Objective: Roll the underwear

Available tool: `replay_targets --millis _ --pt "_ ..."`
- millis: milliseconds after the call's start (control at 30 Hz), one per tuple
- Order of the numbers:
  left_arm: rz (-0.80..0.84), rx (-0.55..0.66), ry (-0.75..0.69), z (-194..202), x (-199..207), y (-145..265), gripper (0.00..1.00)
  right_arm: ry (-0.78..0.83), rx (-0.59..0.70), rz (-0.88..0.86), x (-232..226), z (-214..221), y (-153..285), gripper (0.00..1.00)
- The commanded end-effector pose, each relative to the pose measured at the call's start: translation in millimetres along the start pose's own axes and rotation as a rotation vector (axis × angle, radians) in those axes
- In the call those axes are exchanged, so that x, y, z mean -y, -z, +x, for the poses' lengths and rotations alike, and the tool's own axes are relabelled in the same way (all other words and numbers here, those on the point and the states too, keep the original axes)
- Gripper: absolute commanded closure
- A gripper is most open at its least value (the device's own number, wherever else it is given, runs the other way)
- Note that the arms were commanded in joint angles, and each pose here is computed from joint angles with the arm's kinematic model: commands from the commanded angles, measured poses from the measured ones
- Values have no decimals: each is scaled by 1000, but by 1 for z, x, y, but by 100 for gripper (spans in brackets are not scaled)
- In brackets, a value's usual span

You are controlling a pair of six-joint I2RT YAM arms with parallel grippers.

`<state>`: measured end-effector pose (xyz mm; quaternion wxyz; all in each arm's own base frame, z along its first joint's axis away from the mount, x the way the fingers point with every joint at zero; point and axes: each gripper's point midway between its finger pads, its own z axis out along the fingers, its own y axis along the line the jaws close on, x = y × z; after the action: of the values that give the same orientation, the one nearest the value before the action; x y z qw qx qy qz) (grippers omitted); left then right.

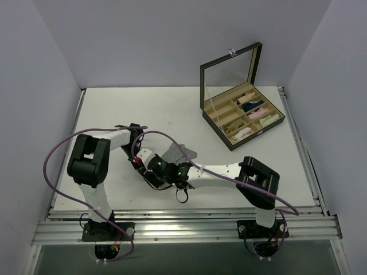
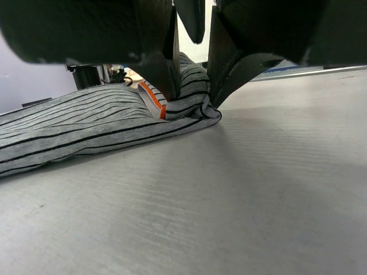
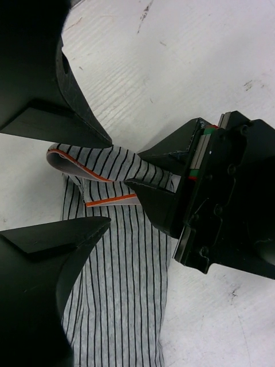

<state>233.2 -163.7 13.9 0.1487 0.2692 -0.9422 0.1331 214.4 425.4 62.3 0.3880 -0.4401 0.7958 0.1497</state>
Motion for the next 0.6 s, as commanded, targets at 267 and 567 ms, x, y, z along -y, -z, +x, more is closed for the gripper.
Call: replay_targets --millis 267,567 --pt "-133 39 28 -5 -23 -14 89 -158 95 81 11 -2 15 55" --pt "-141 26 32 -1 -26 -21 89 -84 97 64 1 -7 14 54"
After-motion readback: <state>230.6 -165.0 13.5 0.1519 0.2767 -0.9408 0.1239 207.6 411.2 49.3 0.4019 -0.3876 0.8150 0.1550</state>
